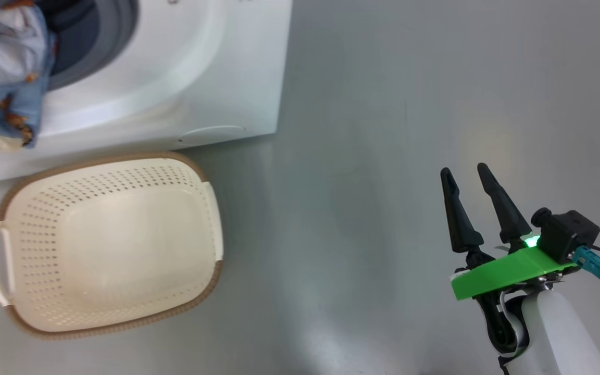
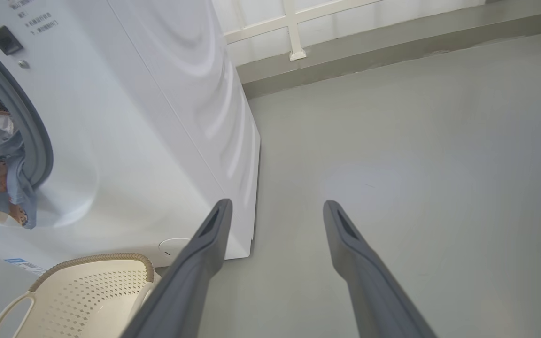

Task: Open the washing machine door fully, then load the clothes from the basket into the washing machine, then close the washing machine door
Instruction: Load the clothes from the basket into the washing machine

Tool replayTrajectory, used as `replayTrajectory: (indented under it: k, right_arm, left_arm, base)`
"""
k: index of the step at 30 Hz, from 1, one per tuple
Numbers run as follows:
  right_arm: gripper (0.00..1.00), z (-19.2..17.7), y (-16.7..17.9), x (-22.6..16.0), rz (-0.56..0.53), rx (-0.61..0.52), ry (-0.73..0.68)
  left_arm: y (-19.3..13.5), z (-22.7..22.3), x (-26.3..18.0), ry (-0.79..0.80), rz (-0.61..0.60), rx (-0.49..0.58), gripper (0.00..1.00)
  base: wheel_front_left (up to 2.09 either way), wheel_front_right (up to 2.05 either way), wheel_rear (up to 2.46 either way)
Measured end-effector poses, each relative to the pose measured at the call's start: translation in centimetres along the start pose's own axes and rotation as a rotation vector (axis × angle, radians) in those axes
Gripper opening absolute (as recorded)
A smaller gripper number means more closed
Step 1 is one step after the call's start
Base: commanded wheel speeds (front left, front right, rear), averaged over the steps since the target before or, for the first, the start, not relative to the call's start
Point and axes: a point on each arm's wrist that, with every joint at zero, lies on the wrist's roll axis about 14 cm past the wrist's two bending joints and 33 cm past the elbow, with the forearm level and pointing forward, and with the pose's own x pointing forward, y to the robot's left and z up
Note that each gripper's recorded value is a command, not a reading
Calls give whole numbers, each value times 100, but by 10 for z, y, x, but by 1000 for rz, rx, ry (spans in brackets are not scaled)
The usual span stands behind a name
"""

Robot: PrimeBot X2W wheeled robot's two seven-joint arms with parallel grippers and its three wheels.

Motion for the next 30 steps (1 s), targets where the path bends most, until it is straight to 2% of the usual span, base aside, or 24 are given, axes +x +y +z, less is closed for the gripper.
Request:
replayTrajectory:
  k: [10, 14, 19, 23, 30]
  right_arm:
    - [100, -5, -21, -2, -55, -24, 18]
    - [100, -9, -29, -6, -78, -28, 32]
    - [100, -11, -33, -3, -86, -20, 35]
    - [100, -14, -38, -2, -100, -24, 42]
    - [100, -15, -42, 1, -107, -31, 45]
  left_arm:
    - [-4, -65, 44, 159, -5, -22, 0]
    - [-14, -76, 62, 185, -41, 8, 0]
    - [-20, -55, 94, 105, -71, 41, 0]
    - [-28, -20, 116, -23, -94, 56, 0]
    - [-32, 2, 124, -129, -101, 82, 0]
  base:
    - [0, 0, 0]
    - [0, 0, 0]
    - [0, 0, 0]
    - [0, 0, 0]
    - [0, 0, 0]
